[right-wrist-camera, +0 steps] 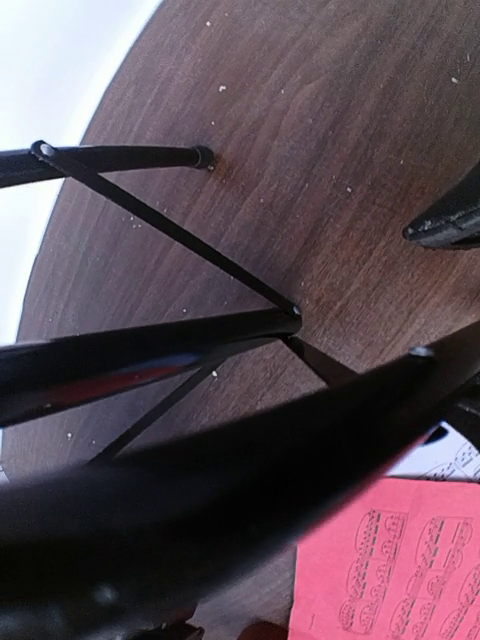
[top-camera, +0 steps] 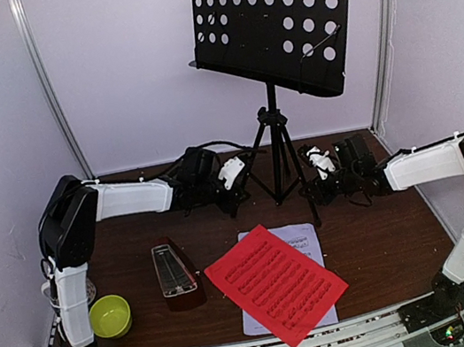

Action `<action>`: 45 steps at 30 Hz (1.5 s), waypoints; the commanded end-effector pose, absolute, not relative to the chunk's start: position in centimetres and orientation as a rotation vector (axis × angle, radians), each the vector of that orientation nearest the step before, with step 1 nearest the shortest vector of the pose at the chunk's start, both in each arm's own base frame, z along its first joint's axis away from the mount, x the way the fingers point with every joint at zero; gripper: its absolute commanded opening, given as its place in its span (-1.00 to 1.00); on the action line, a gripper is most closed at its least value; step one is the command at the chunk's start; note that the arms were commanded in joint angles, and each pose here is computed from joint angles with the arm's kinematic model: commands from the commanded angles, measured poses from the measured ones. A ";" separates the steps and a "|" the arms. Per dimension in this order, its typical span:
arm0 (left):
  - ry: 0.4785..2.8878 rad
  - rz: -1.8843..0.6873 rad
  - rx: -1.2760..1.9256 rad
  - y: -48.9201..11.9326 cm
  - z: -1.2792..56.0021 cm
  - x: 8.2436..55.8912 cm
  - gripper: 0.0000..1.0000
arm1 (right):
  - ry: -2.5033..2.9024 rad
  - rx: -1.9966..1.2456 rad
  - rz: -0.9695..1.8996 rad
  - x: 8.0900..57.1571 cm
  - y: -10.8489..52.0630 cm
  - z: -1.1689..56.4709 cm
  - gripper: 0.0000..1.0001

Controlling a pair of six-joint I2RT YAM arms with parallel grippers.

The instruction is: Set up the instrument practice props

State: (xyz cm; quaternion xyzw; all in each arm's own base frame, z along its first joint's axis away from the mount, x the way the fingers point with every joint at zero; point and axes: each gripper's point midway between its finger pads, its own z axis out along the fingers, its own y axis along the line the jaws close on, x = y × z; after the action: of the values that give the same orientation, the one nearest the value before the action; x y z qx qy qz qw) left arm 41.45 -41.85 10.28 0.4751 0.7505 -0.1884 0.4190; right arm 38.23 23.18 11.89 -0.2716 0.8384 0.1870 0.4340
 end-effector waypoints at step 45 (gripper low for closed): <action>2.078 -0.346 0.779 -32.3 7.5 40.5 -1.00 | 2.250 -0.373 0.305 36.5 17.8 10.5 -1.00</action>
State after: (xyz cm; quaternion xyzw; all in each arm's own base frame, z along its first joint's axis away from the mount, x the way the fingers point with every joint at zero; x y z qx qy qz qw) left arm 37.99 -37.57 9.54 0.4120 0.7716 -0.1802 0.4499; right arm 34.16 21.98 11.31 -0.2784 0.8483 0.1715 0.4166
